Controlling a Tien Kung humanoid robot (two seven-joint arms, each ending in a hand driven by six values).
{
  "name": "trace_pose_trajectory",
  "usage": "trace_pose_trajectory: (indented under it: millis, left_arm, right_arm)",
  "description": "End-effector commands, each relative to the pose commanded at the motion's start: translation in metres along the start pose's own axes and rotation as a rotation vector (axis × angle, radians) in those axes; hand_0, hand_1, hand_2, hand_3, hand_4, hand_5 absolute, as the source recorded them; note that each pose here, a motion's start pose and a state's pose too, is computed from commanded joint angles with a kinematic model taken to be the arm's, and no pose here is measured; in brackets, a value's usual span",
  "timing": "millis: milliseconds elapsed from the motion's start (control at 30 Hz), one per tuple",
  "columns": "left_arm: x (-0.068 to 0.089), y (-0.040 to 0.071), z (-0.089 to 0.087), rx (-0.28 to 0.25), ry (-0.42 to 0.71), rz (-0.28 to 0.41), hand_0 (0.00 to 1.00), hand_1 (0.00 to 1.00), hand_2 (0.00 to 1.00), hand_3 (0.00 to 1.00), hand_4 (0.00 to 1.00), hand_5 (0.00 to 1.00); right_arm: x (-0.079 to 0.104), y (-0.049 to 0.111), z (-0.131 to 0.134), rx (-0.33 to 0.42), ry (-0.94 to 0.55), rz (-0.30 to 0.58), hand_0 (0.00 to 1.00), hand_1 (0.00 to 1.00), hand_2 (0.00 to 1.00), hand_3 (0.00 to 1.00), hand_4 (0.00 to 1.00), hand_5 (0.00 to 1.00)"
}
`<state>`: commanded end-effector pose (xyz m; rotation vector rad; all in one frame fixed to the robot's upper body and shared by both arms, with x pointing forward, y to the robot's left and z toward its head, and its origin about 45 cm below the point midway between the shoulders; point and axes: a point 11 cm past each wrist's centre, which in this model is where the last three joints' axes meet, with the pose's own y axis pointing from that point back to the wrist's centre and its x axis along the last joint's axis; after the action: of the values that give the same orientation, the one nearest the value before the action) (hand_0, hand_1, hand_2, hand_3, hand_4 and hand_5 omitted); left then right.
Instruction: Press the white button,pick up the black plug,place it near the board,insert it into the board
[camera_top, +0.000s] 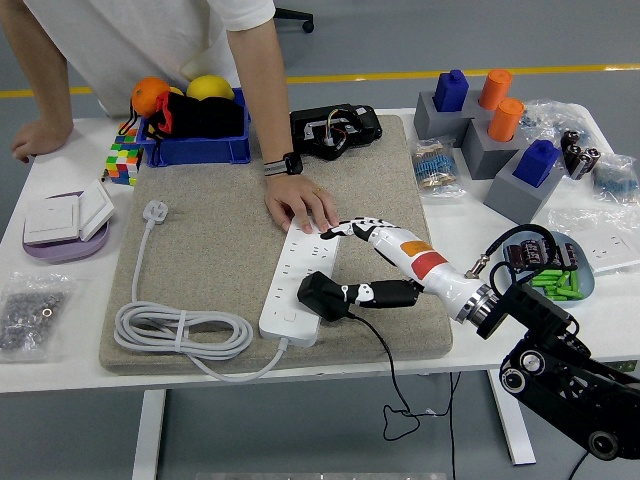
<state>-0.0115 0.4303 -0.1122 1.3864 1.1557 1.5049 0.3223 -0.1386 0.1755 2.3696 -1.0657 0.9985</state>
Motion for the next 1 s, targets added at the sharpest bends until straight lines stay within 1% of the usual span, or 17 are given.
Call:
trace_pose_trajectory:
  millis: [100, 267, 300, 333, 667, 1000]
  left_arm:
    - [-0.001, 0.0, 0.001, -0.003, 0.0, -0.001, 0.625, 0.632, 0.639, 0.694, 0.588, 0.374]
    - [-0.001, 0.0, 0.0, -0.001, -0.001, -0.002, 0.624, 0.632, 0.639, 0.694, 0.588, 0.374]
    - [-0.001, 0.0, -0.001, 0.001, -0.001, -0.002, 0.624, 0.632, 0.639, 0.694, 0.588, 0.374]
    - [-0.001, 0.0, -0.001, 0.002, -0.001, -0.001, 0.625, 0.633, 0.64, 0.694, 0.588, 0.374]
    - [0.002, 0.0, -0.001, 0.002, -0.007, 0.004, 0.624, 0.633, 0.64, 0.694, 0.588, 0.374]
    - [0.005, 0.0, -0.003, 0.007, -0.011, 0.008, 0.625, 0.633, 0.64, 0.694, 0.588, 0.374]
  right_arm:
    - [-0.008, 0.003, 0.006, -0.017, -0.006, -0.017, 0.975, 0.902, 0.85, 0.813, 0.797, 0.826]
    - [-0.017, 0.009, 0.01, -0.034, -0.016, -0.036, 0.977, 0.899, 0.85, 0.808, 0.786, 0.825]
    - [-0.018, 0.01, 0.011, -0.035, -0.018, -0.038, 0.977, 0.899, 0.85, 0.808, 0.786, 0.825]
    - [-0.018, 0.011, 0.012, -0.037, -0.019, -0.039, 0.977, 0.892, 0.84, 0.797, 0.756, 0.823]
    - [-0.024, 0.016, 0.013, -0.049, -0.033, -0.044, 0.976, 0.889, 0.837, 0.792, 0.752, 0.812]
    - [-0.032, 0.015, 0.009, -0.046, -0.038, -0.057, 0.975, 0.878, 0.83, 0.788, 0.745, 0.8]
